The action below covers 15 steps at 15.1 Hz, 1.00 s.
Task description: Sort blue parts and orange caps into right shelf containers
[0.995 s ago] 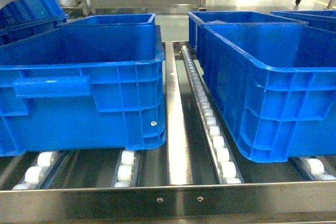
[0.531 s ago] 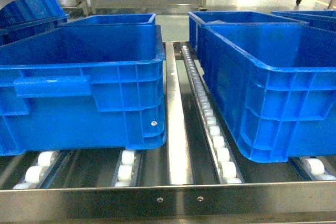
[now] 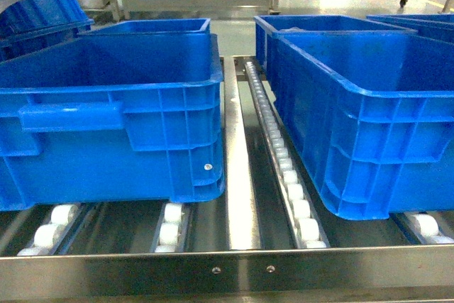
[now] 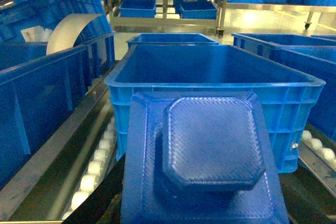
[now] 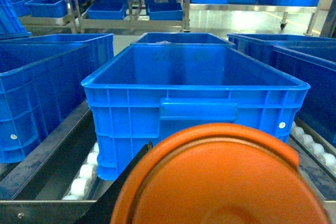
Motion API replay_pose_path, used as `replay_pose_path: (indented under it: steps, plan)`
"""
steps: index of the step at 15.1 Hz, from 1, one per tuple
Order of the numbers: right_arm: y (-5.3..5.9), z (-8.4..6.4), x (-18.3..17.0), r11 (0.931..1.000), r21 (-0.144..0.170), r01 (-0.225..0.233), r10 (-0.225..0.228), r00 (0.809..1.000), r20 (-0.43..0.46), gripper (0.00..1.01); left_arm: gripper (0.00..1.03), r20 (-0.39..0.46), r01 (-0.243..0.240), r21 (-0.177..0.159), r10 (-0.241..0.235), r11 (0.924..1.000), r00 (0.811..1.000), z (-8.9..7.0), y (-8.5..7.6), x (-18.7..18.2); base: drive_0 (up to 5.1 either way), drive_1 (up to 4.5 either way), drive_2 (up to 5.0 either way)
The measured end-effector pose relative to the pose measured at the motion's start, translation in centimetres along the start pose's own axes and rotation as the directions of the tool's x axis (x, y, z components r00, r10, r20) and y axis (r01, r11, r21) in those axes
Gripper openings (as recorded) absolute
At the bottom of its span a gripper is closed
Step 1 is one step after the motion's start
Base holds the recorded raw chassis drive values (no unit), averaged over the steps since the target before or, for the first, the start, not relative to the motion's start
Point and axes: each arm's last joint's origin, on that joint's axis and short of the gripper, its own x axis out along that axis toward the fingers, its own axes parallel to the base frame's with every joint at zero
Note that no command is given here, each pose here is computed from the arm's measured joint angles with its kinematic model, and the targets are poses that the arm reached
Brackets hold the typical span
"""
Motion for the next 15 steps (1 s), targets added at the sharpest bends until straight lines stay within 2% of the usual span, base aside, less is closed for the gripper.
replay_pose_path:
  steps: [8,9,11,15]
  plan:
    - [0.0,0.0,0.0,1.0000,0.000,0.000,0.000,1.000,0.000,0.44,0.43,0.000,0.000,0.000,0.000,1.0000,1.000,0.0,0.0,0.0,0.0,0.00,0.0]
    - [0.7,0.8,0.7,0.9969,-0.045,0.064,-0.061,0.996,0.058,0.44,0.43,0.047,-0.196,-0.012,0.197,0.9805,0.979,0.8,-0.9,1.5,0.0,0.00,0.0]
    - [0.7,0.7,1.0,0.9983,-0.034,0.046,-0.045,0.998,0.033,0.44,0.43,0.047,-0.225,-0.008,0.225,0.9744,0.973,0.8,-1.1,2.2,0.0,0.00,0.0]
    - [0.9,1.2,1.8,0.9995,-0.020,0.024,-0.024,0.999,0.039,0.44,0.43,0.050,-0.215,0.002,0.214,0.9767,0.975,1.0,-1.4,3.2,0.0,0.00,0.0]
